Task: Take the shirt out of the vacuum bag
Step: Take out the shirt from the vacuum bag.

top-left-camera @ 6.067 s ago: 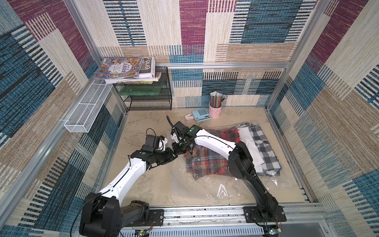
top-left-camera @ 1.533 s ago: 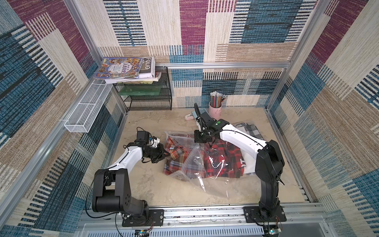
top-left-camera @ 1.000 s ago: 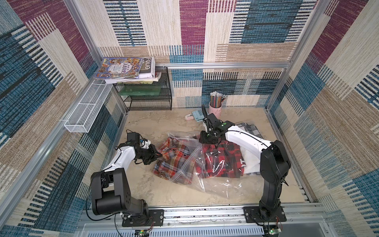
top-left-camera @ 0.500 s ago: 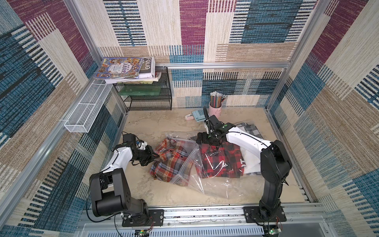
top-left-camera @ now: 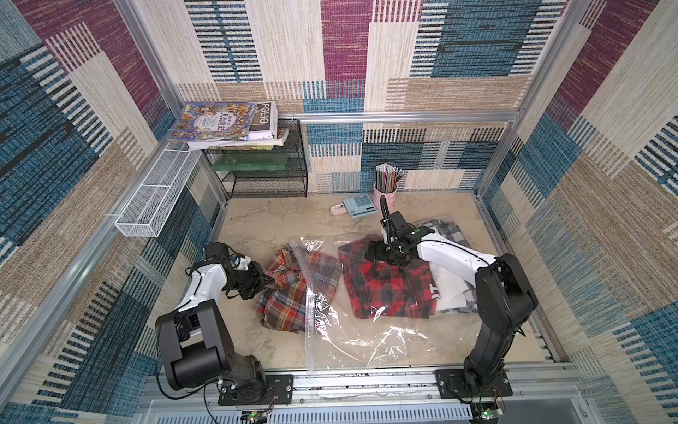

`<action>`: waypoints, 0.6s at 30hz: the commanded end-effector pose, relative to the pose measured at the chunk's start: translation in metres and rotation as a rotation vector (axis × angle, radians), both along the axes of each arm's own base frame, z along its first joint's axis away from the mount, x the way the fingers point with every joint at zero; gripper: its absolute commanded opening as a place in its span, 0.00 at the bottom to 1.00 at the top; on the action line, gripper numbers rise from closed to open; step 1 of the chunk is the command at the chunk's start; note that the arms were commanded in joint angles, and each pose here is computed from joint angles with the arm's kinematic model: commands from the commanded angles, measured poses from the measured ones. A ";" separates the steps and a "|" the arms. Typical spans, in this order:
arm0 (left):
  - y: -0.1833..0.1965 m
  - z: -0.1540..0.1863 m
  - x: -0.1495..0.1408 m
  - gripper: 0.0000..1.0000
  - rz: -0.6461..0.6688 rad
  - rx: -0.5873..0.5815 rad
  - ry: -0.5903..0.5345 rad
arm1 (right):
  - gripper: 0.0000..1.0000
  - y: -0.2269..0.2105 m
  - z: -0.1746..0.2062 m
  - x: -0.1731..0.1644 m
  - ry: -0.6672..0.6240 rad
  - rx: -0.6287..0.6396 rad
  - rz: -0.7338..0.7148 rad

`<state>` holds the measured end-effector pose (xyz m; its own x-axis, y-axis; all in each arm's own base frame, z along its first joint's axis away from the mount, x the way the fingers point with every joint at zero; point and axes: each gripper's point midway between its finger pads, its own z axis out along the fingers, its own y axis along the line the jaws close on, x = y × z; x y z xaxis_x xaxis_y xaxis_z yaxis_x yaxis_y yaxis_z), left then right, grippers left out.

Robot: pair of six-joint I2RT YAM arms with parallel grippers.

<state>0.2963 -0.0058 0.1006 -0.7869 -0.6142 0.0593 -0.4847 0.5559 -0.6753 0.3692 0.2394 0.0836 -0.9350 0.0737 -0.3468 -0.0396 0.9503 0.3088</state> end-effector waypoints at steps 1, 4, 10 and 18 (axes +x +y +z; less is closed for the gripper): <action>0.009 0.005 0.004 0.00 0.004 0.018 -0.018 | 0.96 -0.022 -0.018 -0.004 0.043 -0.055 -0.060; 0.020 0.010 0.005 0.00 0.025 0.035 -0.023 | 0.96 -0.043 -0.027 -0.006 0.057 -0.076 -0.117; 0.049 0.021 0.011 0.00 0.081 0.081 -0.032 | 0.96 -0.082 -0.030 -0.007 0.055 -0.098 -0.210; 0.084 0.033 0.029 0.00 0.078 0.241 -0.009 | 0.96 -0.104 -0.040 -0.008 0.079 -0.112 -0.256</action>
